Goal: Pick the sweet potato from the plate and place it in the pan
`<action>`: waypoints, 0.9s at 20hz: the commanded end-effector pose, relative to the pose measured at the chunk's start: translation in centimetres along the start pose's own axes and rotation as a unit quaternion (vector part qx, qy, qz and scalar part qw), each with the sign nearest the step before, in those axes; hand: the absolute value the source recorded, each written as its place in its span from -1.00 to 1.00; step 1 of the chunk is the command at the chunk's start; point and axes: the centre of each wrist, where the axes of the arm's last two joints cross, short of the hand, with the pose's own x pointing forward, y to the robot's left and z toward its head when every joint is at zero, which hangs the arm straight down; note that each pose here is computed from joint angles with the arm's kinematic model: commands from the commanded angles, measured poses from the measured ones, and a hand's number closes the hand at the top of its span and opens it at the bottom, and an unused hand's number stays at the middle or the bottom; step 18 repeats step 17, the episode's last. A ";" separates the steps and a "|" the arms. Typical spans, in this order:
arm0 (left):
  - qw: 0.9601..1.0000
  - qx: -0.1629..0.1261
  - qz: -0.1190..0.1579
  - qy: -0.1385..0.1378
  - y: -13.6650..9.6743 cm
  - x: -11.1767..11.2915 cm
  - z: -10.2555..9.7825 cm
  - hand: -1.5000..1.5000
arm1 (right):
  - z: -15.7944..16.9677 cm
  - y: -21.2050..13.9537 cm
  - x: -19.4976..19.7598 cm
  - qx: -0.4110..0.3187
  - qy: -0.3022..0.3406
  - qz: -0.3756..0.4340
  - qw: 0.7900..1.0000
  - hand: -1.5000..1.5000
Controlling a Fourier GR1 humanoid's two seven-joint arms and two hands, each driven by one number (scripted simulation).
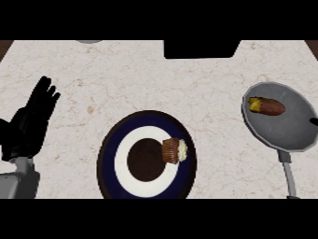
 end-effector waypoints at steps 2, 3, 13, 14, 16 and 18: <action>1.000 0.003 0.005 -0.001 -0.8 -0.4 -0.8 0.00 | 2.7 -6.3 -1.2 0.000 -0.030 -0.080 0.996 -1.00; 1.000 -0.002 0.008 0.006 -1.2 0.7 0.2 0.00 | 4.1 -6.9 -3.5 0.002 -0.027 -0.105 0.994 -1.00; 1.000 -0.017 0.004 -0.004 -0.9 0.8 0.0 0.00 | 10.1 -16.5 -5.6 0.029 -0.049 -0.112 0.992 -1.00; 1.000 -0.013 -0.001 0.005 -0.4 -0.2 0.8 0.00 | 13.2 -14.6 -7.7 0.014 -0.037 -0.116 0.992 -1.00; 1.000 -0.015 -0.001 0.001 0.6 0.6 0.4 0.00 | 12.9 -13.5 -6.0 0.025 -0.036 -0.109 0.993 -1.00; 1.000 -0.014 0.005 0.008 -1.0 -0.7 0.7 0.00 | 11.6 -14.2 -5.5 0.026 -0.039 -0.108 0.993 -1.00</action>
